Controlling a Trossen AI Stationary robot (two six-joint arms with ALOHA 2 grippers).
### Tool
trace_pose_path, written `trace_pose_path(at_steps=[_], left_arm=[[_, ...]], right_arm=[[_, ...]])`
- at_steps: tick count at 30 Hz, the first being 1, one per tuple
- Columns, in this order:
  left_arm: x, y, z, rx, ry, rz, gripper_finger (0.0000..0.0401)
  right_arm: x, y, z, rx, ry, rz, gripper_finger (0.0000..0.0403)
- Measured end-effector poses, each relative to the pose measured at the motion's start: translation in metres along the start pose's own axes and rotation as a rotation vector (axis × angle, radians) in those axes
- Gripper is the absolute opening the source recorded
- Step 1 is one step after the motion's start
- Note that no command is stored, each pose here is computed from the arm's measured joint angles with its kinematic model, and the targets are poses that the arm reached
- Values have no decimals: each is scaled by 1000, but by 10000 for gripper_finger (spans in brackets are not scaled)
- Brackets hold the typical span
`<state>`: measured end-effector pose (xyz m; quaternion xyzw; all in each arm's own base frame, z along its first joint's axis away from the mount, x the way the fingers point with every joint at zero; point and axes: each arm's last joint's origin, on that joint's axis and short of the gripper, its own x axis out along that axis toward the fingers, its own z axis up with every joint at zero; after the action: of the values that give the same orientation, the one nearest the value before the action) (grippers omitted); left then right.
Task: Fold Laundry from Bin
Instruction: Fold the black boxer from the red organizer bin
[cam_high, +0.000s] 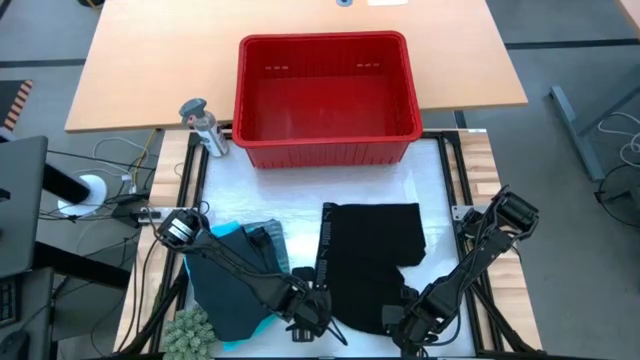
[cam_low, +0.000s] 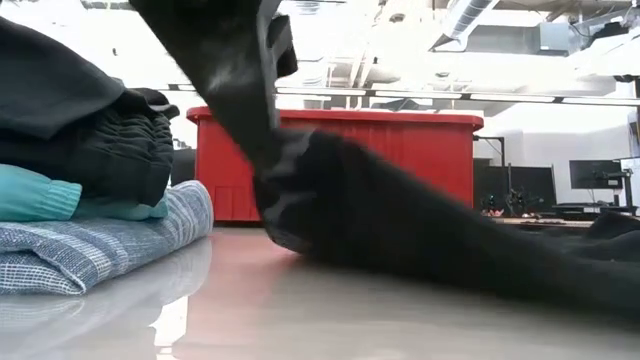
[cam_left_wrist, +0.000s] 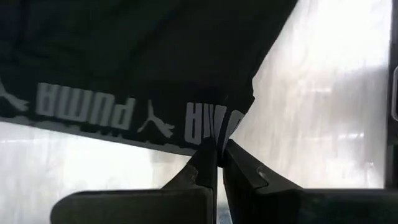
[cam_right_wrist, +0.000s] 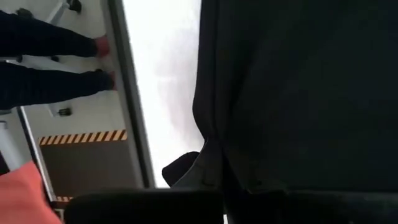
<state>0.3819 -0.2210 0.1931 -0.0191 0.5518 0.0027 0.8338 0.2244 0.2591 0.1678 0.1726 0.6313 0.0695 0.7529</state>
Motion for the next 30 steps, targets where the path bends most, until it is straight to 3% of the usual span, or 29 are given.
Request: trace_pose_path(at_steps=[15, 30], left_arm=[[-30, 24, 37, -77, -14, -25, 0], [-55, 57, 53, -4, 19, 138, 0]], right_arm=[[-45, 13, 22, -21, 88, -91, 15], [-90, -12, 45, 145, 101, -393, 15]])
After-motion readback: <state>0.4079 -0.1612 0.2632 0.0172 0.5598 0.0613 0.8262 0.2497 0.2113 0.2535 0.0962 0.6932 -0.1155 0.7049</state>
